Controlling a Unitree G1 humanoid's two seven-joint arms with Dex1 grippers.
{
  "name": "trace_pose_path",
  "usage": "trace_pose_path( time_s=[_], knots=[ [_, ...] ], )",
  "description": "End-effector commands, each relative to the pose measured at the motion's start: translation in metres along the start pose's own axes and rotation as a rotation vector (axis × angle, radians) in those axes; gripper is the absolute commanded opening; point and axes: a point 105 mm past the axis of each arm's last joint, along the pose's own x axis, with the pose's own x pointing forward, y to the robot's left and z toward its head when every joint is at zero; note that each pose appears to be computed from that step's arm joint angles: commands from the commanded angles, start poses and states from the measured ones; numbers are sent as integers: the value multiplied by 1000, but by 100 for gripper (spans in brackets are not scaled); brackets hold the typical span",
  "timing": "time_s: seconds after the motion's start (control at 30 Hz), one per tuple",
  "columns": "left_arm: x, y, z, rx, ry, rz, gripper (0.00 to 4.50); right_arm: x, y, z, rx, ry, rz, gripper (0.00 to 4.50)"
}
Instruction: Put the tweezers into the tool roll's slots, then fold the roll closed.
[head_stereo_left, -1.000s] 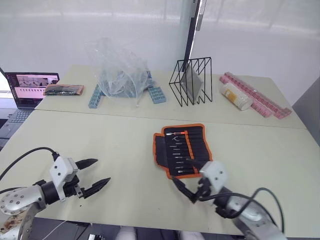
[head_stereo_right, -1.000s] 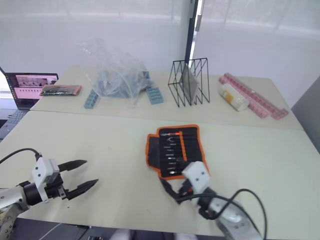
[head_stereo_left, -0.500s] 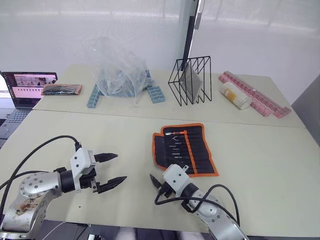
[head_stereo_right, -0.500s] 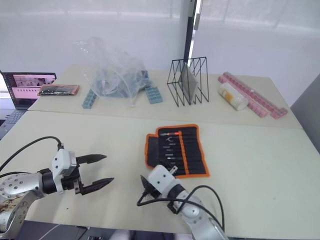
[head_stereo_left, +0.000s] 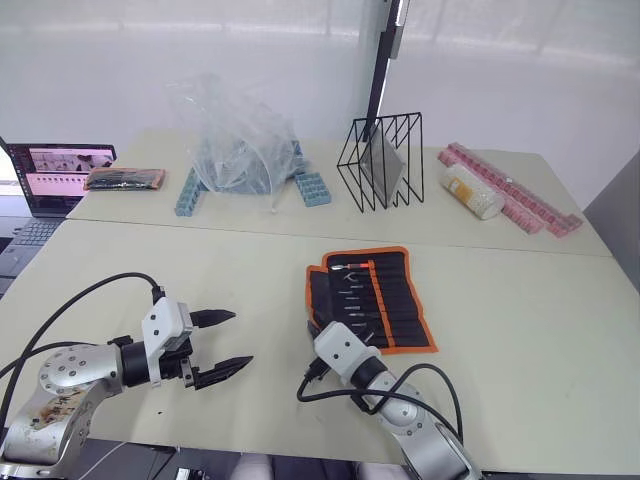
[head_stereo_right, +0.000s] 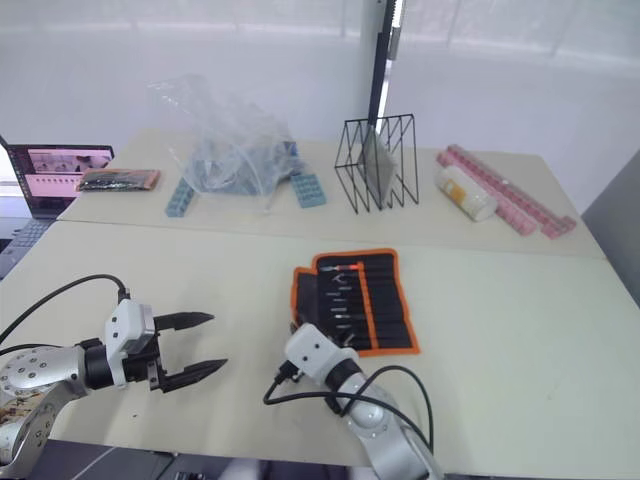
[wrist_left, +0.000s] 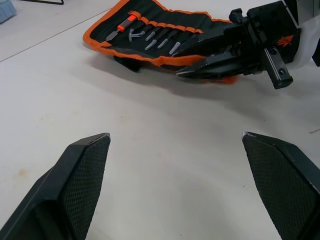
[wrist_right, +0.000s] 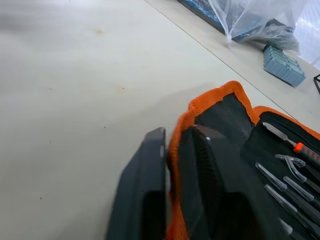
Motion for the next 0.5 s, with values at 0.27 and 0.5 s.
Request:
trace_pose_path(
  time_s=[0.27, 0.5],
  knots=[
    [-1, 5, 10, 44, -22, -13, 450, -12, 3, 15, 147, -74, 130, 3],
    [12, 21, 20, 151, -22, -157, 450, -53, 0, 13, 177, -118, 406, 3]
  ],
)
